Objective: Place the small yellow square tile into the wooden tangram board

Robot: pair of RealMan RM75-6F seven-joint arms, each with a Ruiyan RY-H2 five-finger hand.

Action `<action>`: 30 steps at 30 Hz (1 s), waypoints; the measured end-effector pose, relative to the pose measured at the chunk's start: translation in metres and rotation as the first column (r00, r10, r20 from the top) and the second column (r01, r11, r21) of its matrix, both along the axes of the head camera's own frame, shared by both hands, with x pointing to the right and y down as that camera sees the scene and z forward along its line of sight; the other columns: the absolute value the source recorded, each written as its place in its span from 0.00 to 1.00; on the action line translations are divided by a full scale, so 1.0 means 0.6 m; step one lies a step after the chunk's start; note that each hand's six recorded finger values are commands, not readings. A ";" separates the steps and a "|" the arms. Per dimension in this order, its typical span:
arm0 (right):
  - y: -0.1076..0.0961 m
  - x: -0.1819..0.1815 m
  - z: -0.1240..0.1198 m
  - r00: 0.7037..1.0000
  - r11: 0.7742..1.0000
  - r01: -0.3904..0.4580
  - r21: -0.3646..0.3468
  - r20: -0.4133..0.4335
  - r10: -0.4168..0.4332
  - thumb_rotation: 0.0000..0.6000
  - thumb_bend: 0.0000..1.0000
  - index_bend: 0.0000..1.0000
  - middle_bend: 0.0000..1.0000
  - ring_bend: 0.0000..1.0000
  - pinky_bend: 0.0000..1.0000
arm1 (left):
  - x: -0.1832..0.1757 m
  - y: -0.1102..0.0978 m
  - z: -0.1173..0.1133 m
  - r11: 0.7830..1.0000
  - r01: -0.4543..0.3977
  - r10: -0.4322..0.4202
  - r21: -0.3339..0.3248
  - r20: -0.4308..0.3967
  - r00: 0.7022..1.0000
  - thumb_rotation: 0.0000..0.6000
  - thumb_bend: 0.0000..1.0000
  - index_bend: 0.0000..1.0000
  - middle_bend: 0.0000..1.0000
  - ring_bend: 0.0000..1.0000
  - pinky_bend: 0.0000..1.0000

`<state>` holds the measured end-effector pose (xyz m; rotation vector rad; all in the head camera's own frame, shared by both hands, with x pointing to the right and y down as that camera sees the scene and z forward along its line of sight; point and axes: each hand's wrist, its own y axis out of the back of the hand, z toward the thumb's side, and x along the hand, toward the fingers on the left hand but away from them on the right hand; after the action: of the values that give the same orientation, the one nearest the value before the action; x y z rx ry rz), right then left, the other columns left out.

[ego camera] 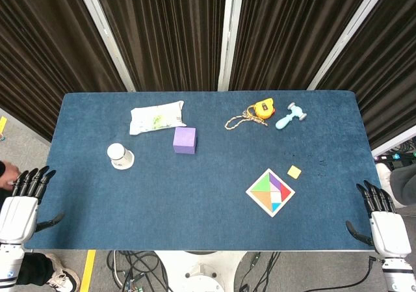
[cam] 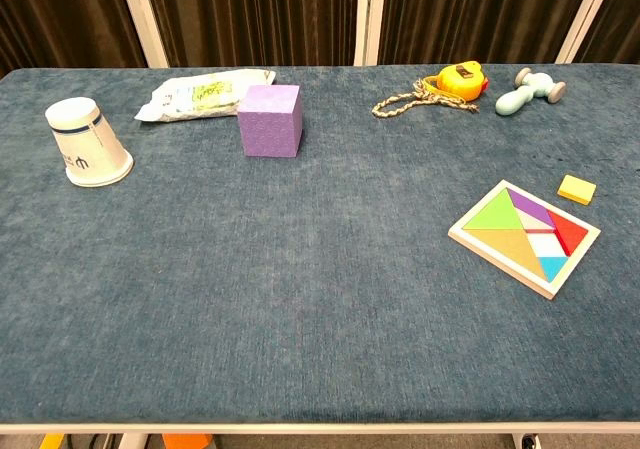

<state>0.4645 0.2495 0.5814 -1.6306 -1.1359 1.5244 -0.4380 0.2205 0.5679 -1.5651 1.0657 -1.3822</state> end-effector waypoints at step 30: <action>-0.170 -0.013 0.087 0.962 0.961 0.182 -0.207 -0.166 -0.218 1.00 0.23 0.00 0.00 0.00 0.00 | -0.008 0.007 0.001 1.000 0.012 -0.012 0.005 -0.014 1.000 1.00 0.00 0.11 0.05 0.00 0.05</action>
<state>0.4564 0.1476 0.6335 -1.6292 -0.7188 1.6516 -0.4431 0.2246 0.5684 -1.5694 1.0880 -1.3765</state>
